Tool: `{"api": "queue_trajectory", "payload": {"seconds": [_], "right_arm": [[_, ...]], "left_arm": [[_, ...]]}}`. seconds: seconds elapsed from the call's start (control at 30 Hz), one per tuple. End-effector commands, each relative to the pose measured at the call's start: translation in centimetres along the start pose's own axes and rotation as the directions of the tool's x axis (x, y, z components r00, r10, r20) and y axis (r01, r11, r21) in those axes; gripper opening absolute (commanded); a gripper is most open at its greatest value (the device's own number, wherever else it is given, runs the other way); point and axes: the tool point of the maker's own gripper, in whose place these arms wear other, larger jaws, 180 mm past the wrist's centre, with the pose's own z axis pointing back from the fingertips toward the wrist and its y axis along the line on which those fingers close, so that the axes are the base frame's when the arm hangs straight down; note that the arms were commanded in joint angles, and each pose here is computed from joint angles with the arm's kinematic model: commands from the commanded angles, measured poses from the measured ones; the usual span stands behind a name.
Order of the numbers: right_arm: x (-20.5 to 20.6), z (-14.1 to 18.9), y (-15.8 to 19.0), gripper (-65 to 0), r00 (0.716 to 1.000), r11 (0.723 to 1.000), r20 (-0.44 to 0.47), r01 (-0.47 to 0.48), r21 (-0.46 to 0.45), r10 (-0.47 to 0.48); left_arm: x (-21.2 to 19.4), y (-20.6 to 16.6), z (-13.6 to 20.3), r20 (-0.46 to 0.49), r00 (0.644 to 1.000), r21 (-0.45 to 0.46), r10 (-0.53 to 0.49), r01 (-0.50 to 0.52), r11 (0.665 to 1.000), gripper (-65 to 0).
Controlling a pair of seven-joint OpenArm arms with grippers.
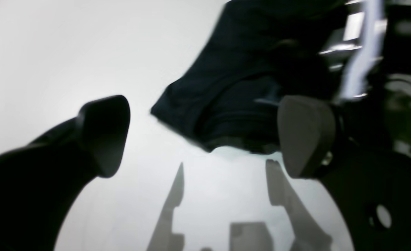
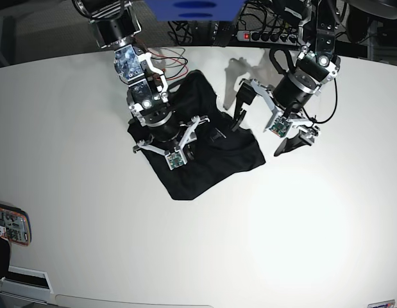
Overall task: Fold the T-shirt properly
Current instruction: 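Grasp the bundle's edges with both grippers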
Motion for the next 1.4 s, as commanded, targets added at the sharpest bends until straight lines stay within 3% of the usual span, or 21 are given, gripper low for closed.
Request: {"api": "queue_trajectory", "payload": {"seconds": [0.0,0.17,0.43,0.63,0.83,0.97,1.1,1.27,1.37], "right_arm": [[0.7,0.4,-1.7,-42.1,1.000,0.999,-0.005,0.006,-0.047,-0.006],[4.1,1.9,-3.7,-42.1,0.999,0.995,0.050,0.023,-0.097,-0.018],[8.5,2.2,-4.7,-42.1,0.994,0.994,0.110,0.001,-0.113,0.012],[12.9,1.9,-6.2,-42.1,0.983,0.990,0.176,-0.019,-0.141,0.044],[16.4,1.8,-7.4,-42.1,0.979,0.985,0.190,-0.038,-0.165,0.070],[15.6,0.6,-8.0,-42.1,0.988,0.984,0.139,-0.041,-0.171,0.065],[11.3,-2.0,-7.4,-42.1,0.997,0.990,0.011,-0.079,-0.113,0.081],[7.9,-4.8,-5.2,-42.1,0.998,0.998,-0.050,-0.042,-0.043,0.040],[8.0,-5.8,-5.7,-42.1,0.998,0.998,-0.057,-0.042,-0.047,0.039]], "left_arm": [[0.8,-0.2,0.4,0.035,0.999,-0.009,0.000,0.000,1.000,0.0],[-0.7,-3.6,0.9,-0.011,1.000,-0.122,-0.022,0.020,0.992,0.0],[-0.1,-9.4,0.1,0.013,1.000,-0.282,-0.014,0.017,0.959,0.0],[-3.7,-12.6,-1.9,-0.100,0.994,-0.383,-0.045,0.003,0.924,0.0],[-4.3,-12.7,-3.7,-0.114,0.992,-0.392,-0.055,0.006,0.920,0.0],[-4.4,-12.3,-4.9,-0.119,0.991,-0.383,-0.052,0.003,0.924,0.0],[-5.1,-12.2,-5.5,-0.138,0.989,-0.380,-0.051,-0.005,0.925,0.0],[-6.0,-12.2,-6.3,-0.164,0.984,-0.373,-0.065,-0.001,0.928,0.0],[-7.2,-12.3,-6.6,-0.189,0.978,-0.363,-0.094,0.020,0.931,0.0]]}}
